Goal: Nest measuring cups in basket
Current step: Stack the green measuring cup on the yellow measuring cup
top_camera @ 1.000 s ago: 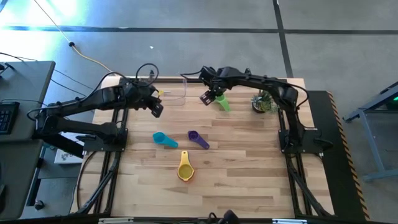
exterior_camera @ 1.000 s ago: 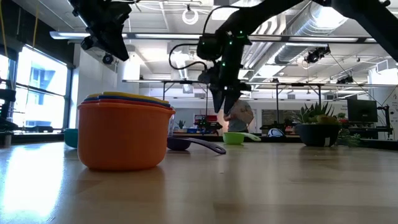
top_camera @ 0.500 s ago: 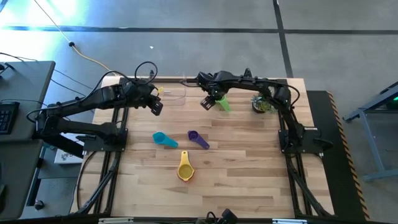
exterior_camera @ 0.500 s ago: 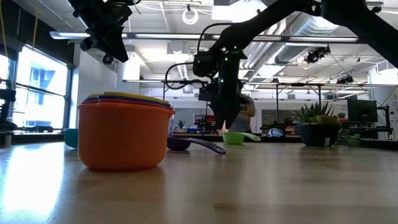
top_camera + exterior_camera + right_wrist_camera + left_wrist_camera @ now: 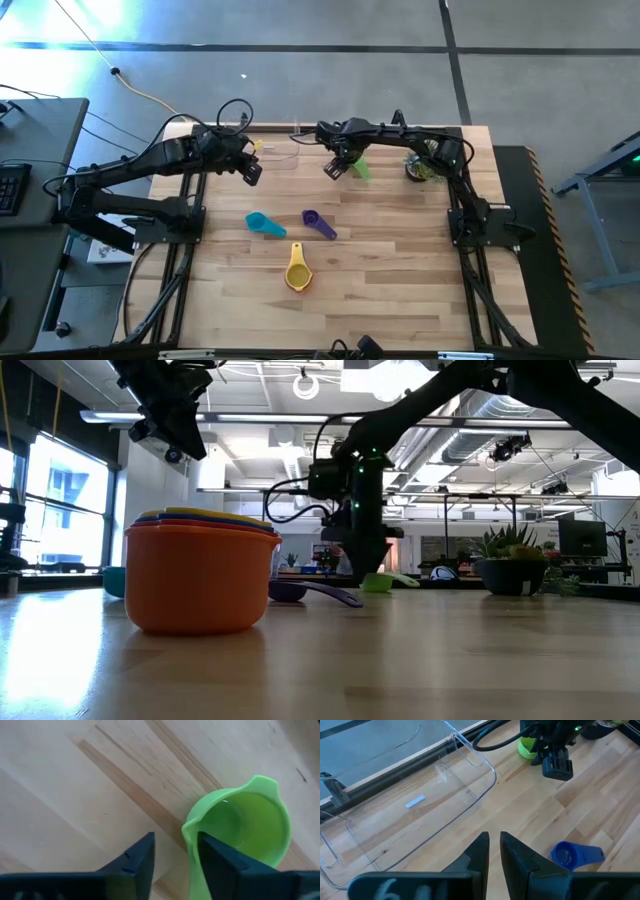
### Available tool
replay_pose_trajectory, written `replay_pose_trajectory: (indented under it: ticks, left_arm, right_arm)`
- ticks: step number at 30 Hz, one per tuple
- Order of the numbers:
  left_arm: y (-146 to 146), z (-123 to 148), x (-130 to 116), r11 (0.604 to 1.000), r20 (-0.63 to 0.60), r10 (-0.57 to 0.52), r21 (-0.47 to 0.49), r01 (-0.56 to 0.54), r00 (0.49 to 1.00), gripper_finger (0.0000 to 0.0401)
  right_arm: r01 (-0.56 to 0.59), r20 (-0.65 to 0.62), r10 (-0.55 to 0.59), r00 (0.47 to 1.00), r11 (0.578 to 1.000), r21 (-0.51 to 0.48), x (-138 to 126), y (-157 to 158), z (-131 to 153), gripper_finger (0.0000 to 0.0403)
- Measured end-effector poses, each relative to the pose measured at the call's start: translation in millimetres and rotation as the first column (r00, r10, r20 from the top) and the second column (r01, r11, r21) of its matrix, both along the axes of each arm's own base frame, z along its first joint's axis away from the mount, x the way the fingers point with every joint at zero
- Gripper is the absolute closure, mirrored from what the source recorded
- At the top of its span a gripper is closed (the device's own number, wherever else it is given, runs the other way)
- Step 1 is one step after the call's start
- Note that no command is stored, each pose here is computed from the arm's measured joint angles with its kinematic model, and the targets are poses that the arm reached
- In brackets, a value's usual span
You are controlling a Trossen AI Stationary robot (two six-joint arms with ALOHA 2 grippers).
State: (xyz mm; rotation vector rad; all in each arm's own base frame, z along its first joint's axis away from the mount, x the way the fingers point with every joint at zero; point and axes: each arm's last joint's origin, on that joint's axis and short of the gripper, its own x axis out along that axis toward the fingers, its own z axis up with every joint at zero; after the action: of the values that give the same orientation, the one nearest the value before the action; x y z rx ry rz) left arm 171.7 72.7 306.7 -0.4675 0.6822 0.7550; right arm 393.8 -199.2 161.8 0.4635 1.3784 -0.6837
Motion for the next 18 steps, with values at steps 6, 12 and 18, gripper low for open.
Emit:
replay_pose_trajectory:
  ticks: [6, 12, 18]
  left_arm:
    - [0, 0, 0, 1.0, 0.0, 0.0, 0.0, 0.0, 1.0, 0.0366]
    - [0, 0, 0, 1.0, 0.001, -0.001, -0.001, 0.001, 1.0, 0.0366]
    - [-3, 0, 1, 0.995, 0.029, -0.065, -0.068, 0.067, 0.997, 0.0366]
  right_arm:
    - [0.01, -0.022, -0.011, 1.0, 1.0, -0.017, -2, 0, 0, 0.0381]
    - [-0.013, -0.061, 0.013, 0.998, 1.0, -0.005, -4, 3, 0, 0.0394]
    - [-0.058, -0.115, 0.058, 0.992, 0.998, 0.004, -2, 25, 7, 0.0399]
